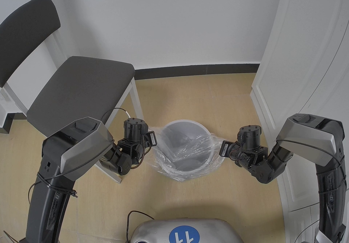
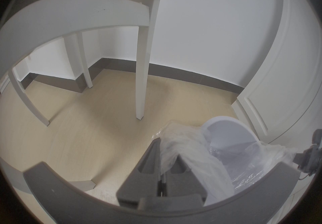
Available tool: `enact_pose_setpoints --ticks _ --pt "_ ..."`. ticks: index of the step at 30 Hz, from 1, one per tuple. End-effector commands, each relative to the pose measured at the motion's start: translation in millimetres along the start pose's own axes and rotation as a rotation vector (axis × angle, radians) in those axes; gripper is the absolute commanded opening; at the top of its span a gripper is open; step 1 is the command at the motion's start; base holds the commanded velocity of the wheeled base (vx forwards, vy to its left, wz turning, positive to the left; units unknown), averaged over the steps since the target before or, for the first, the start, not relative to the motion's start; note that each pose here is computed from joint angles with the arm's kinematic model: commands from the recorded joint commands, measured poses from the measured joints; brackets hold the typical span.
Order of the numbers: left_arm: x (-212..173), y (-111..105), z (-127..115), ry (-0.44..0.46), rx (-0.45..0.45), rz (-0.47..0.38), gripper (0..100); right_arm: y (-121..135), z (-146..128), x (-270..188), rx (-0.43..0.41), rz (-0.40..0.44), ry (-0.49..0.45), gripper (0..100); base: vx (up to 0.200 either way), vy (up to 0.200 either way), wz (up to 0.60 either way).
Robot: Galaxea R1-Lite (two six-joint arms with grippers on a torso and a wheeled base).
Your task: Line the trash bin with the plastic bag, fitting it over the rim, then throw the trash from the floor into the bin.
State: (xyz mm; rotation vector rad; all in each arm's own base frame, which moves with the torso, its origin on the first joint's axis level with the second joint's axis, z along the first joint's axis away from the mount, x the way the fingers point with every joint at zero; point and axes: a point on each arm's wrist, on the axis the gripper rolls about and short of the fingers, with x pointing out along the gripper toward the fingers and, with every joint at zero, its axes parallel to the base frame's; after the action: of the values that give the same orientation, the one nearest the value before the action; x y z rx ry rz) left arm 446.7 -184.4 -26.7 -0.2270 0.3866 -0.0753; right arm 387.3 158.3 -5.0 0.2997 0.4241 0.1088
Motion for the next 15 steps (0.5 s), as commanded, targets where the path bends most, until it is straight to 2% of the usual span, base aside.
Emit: enact_pose_setpoints --ticks 1,4,5,7,12,15 --pt "3.1 2.1 -8.0 0.015 0.003 0.006 0 -7.1 -9.9 4.0 -0.010 -0.019 0.027 0 0.000 0.000 0.00" --pt "3.4 2.1 -8.2 0.013 0.001 0.005 0 -10.4 -11.5 5.2 -0.018 -0.027 0.032 0 0.000 0.000 0.00" --pt "4.7 3.0 -7.4 0.008 -0.001 0.006 0 -23.9 -20.9 8.3 -0.082 -0.060 0.065 0 0.000 0.000 0.00" --pt "7.1 2.7 -6.1 -0.007 -0.008 0.002 0 -32.2 -26.7 10.7 -0.127 -0.077 0.085 0 0.000 0.000 0.00" --pt "10.9 6.2 -9.3 -0.015 -0.007 0.007 0 -39.2 -37.8 9.8 -0.160 -0.094 0.125 0 0.000 0.000 0.00" --pt "13.1 7.7 -8.2 -0.025 -0.011 0.010 0 -46.2 -43.4 6.5 -0.216 -0.108 0.156 0 0.000 0.000 0.00"
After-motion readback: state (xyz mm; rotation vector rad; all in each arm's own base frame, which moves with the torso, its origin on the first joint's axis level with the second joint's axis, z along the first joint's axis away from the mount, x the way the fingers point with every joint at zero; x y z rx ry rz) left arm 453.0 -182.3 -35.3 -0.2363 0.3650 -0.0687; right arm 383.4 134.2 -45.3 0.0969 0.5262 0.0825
